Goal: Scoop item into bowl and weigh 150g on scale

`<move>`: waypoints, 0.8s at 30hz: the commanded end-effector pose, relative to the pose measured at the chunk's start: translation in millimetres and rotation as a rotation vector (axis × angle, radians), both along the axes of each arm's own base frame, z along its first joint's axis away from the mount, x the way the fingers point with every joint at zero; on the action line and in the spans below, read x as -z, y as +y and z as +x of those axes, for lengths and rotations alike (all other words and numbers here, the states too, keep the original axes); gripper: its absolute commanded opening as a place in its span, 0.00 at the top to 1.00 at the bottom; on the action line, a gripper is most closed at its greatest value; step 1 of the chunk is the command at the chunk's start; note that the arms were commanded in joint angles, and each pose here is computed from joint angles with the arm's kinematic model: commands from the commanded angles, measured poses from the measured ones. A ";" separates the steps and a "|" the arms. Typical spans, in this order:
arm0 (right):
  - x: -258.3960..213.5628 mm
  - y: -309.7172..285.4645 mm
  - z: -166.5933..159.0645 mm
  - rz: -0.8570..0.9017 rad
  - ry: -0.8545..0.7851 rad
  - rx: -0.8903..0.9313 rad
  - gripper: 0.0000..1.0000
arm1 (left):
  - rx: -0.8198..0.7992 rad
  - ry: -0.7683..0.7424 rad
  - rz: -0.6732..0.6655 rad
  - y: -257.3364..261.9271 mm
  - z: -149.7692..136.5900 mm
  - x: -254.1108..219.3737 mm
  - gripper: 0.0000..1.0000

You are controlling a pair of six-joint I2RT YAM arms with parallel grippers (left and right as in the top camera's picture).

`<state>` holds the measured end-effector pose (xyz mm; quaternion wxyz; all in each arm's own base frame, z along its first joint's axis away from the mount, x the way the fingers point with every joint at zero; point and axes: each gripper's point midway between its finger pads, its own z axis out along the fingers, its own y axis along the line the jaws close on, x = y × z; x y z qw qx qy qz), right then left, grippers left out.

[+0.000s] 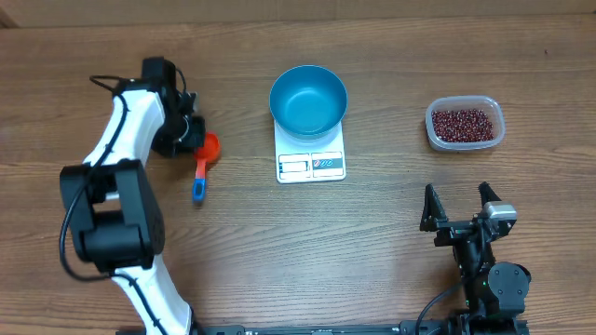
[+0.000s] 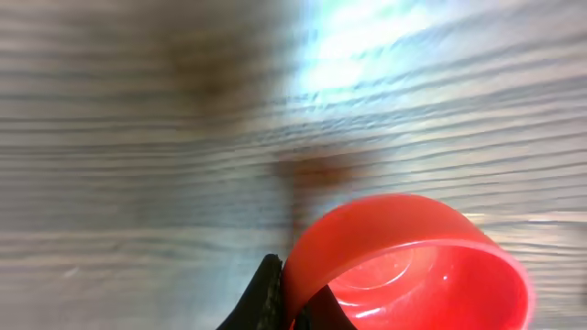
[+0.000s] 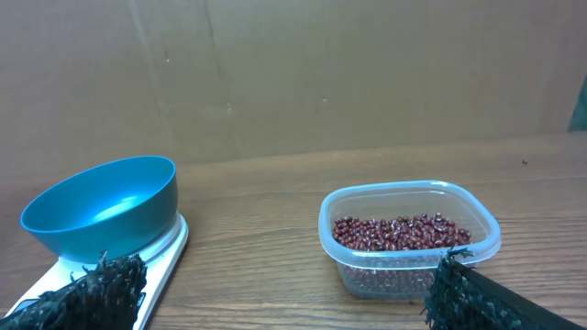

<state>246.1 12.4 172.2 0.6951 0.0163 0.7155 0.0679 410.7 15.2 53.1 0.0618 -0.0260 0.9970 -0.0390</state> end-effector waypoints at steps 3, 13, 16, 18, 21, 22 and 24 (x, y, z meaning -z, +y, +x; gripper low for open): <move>2.0 -0.8 0.0 0.004 -0.003 0.007 0.00 | -0.164 -0.209 -0.044 -5.2 10.1 -93.6 0.96; 2.0 -0.8 0.0 0.004 -0.003 0.007 0.00 | -0.865 -0.206 -0.236 -8.6 -56.0 -175.0 0.96; 2.0 -0.8 0.0 0.004 -0.003 0.007 0.00 | -1.086 -0.119 -0.266 -11.1 -87.3 -180.4 0.96; 2.0 -0.8 0.0 0.004 -0.003 0.007 0.00 | -1.219 -0.047 -0.263 -12.8 -110.4 -181.0 0.96; 2.0 -0.8 0.0 0.004 -0.003 0.007 0.00 | -1.283 0.019 -0.242 -19.8 -131.6 -181.1 0.96; 2.0 -0.8 0.0 0.004 -0.003 0.007 0.00 | -1.274 0.032 -0.234 -23.9 -135.8 -180.9 0.96; 2.0 -0.8 0.0 0.004 -0.003 0.007 0.00 | -1.244 0.050 -0.223 -33.1 -140.4 -180.3 0.96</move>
